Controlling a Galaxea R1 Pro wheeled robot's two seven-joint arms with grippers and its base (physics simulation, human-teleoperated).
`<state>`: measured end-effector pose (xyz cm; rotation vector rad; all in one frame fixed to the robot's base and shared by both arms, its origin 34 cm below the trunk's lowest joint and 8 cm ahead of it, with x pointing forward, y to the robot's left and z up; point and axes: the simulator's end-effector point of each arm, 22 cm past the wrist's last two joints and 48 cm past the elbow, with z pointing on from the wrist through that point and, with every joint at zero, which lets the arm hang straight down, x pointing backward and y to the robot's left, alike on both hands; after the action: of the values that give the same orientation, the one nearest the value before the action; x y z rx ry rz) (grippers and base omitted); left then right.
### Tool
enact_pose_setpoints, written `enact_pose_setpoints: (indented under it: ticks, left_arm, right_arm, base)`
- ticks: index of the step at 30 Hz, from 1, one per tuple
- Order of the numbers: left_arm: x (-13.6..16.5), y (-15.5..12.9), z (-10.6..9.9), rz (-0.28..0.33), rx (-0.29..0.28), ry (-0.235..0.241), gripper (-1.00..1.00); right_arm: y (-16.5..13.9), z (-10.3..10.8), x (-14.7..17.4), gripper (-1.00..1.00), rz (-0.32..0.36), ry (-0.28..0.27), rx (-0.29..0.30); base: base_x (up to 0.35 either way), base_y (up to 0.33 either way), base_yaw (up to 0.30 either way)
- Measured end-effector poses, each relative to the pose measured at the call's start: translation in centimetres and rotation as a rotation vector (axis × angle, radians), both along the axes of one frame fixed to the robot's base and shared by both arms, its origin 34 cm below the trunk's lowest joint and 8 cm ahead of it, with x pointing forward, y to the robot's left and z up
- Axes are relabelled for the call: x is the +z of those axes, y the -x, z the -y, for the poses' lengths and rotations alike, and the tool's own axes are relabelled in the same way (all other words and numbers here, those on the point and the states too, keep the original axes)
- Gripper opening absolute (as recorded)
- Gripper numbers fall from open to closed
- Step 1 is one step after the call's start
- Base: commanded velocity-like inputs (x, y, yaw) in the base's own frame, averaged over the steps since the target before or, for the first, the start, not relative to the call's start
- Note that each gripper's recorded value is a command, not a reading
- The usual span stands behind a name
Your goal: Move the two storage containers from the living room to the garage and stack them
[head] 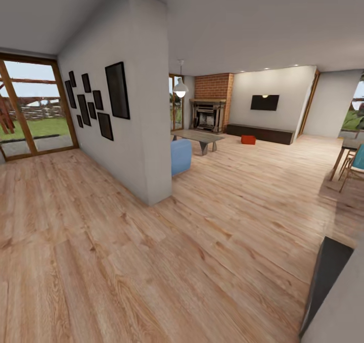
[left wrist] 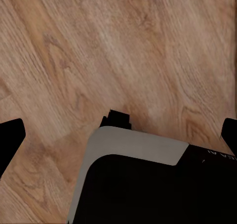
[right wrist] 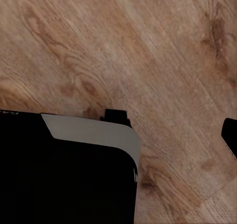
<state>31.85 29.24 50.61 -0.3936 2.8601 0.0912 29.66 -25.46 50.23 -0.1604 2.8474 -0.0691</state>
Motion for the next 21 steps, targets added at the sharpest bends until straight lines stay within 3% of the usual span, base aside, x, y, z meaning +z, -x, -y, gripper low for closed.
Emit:
enact_pose_setpoints:
  ticks: [21]
  left_arm:
    - [0.06,-0.14,0.00,0.004,0.000,0.000,1.00]
  right_arm:
    - [-0.16,-0.07,0.05,1.00,0.004,-0.006,0.017]
  base:
    - [0.322,0.000,-0.022]
